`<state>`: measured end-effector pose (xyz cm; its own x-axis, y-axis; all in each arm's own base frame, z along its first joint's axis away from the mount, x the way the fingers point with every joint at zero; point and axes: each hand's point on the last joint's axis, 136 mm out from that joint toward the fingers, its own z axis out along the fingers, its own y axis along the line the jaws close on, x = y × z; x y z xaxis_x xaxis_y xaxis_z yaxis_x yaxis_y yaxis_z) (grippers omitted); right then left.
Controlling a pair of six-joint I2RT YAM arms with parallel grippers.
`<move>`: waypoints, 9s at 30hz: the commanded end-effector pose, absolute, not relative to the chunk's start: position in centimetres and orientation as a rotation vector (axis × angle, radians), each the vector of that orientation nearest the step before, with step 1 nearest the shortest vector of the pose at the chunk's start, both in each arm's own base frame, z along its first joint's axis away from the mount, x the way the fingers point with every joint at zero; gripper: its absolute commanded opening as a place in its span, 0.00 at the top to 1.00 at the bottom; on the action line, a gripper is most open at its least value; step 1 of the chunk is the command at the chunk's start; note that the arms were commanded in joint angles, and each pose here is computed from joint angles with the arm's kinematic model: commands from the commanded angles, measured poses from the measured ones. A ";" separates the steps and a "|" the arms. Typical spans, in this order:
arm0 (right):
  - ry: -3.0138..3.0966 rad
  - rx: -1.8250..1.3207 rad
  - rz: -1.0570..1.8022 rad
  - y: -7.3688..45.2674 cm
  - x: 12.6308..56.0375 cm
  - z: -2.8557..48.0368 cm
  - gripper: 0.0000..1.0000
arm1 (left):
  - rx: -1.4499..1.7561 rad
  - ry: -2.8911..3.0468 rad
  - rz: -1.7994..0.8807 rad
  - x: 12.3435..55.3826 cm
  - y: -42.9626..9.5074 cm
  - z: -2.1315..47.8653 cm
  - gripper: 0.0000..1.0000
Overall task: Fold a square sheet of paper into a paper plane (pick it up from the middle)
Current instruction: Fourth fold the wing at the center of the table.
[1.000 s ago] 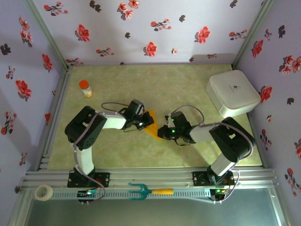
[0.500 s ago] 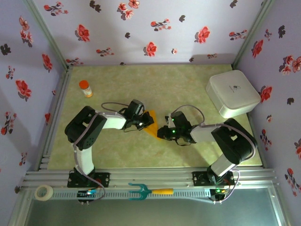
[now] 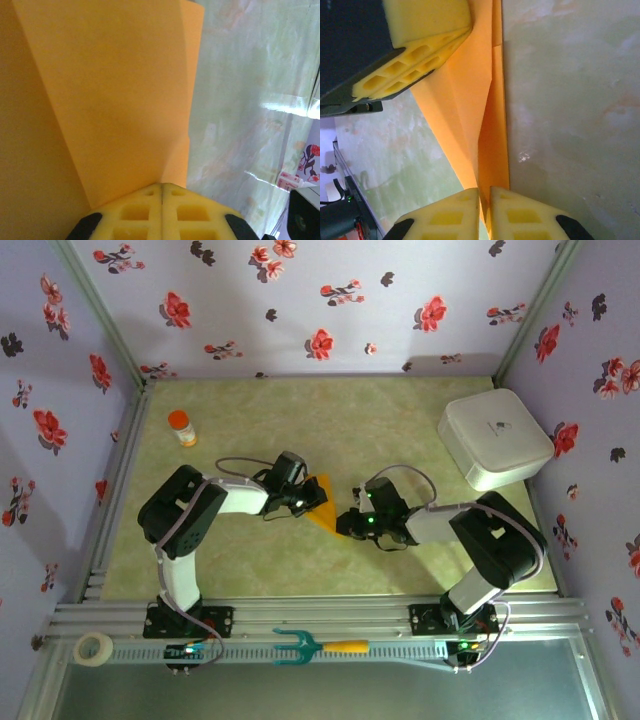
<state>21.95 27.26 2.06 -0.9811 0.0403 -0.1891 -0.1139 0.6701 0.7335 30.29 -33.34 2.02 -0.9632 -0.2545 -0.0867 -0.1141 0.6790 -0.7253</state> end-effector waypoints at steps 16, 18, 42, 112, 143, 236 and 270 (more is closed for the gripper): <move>2.844 0.000 1.074 24.8 19.7 -0.3 0.90 | -0.314 2.755 -1.099 29.6 -32.6 0.6 0.94; 2.854 0.013 1.074 24.7 19.5 -0.6 0.90 | -0.314 2.752 -1.102 29.6 -32.6 0.7 0.94; 2.872 0.066 1.051 23.8 18.7 -0.7 0.97 | -0.328 2.756 -1.097 29.4 -32.4 0.4 0.94; 2.808 0.033 1.015 23.7 19.8 1.3 0.85 | -0.345 2.753 -1.088 28.9 -32.3 -0.2 0.97; 2.698 -0.076 1.236 29.7 24.2 5.9 0.97 | -0.335 2.763 -1.081 28.8 -32.3 -0.4 0.97; 2.765 0.039 1.090 26.5 22.6 5.5 0.93 | -0.354 2.777 -1.075 28.5 -31.9 -1.0 0.98; 2.945 0.217 0.921 25.3 22.8 -2.0 1.00 | -0.245 2.662 -1.179 28.9 -33.2 4.1 1.00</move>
